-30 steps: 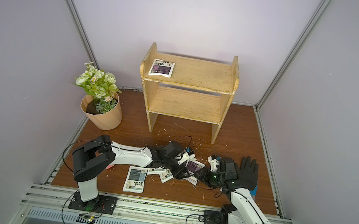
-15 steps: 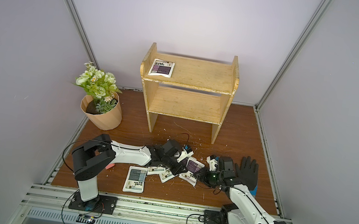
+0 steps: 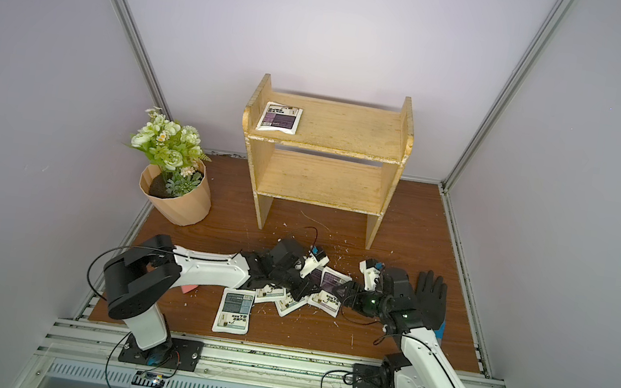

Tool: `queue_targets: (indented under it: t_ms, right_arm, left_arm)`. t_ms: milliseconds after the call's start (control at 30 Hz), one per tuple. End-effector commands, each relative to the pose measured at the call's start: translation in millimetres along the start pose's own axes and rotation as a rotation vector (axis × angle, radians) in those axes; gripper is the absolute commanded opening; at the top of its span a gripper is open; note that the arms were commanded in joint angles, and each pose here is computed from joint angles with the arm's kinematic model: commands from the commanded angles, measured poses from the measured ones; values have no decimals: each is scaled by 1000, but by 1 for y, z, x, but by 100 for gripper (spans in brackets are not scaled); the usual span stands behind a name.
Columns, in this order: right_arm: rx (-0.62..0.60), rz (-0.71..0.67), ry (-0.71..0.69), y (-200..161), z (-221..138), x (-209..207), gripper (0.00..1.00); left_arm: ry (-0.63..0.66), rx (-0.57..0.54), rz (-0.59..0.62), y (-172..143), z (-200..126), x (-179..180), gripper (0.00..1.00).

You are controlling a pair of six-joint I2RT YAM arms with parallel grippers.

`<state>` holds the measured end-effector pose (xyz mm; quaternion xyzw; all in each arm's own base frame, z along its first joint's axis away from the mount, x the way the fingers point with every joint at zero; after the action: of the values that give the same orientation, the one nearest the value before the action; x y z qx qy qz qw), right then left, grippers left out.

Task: Place the bagged coffee beans on the shelf by color
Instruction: Pick up the bagged coffee beans at the center of the board.

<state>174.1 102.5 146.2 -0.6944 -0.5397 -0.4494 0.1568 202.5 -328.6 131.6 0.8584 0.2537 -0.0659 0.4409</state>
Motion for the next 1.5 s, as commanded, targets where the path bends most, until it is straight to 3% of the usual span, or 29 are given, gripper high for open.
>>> queue_targets:
  t_ms: [0,233,633,967,1467]
  right_arm:
    - [-81,-56,41,14,-12,22,65]
    - [-156,-90,136,22,-25,43,66]
    - [-185,-118,379,25,-37,74,57]
    - [-202,-116,431,25,-40,78,57]
    - [-204,-137,531,32,-37,102,49]
  left_arm:
    - [-3,-117,-2,26,-24,2,1]
    - [3,-185,35,53,-57,-5,1]
    - [-22,-253,32,68,-72,-9,1]
    - [-70,-387,-11,89,-101,-5,1]
    - [-102,-414,-17,94,-106,-7,1]
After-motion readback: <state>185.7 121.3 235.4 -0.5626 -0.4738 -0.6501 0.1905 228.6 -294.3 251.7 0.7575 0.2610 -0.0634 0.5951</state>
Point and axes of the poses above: each gripper's point midway between its finger pads, its own z axis out along the fingers, its own x axis along the line the jaws close on, y = z × x, the point moved 8 cm from there along -z, back along the fingers, and after that the axes turned 10 degrees about z, right-handed, at the moved point
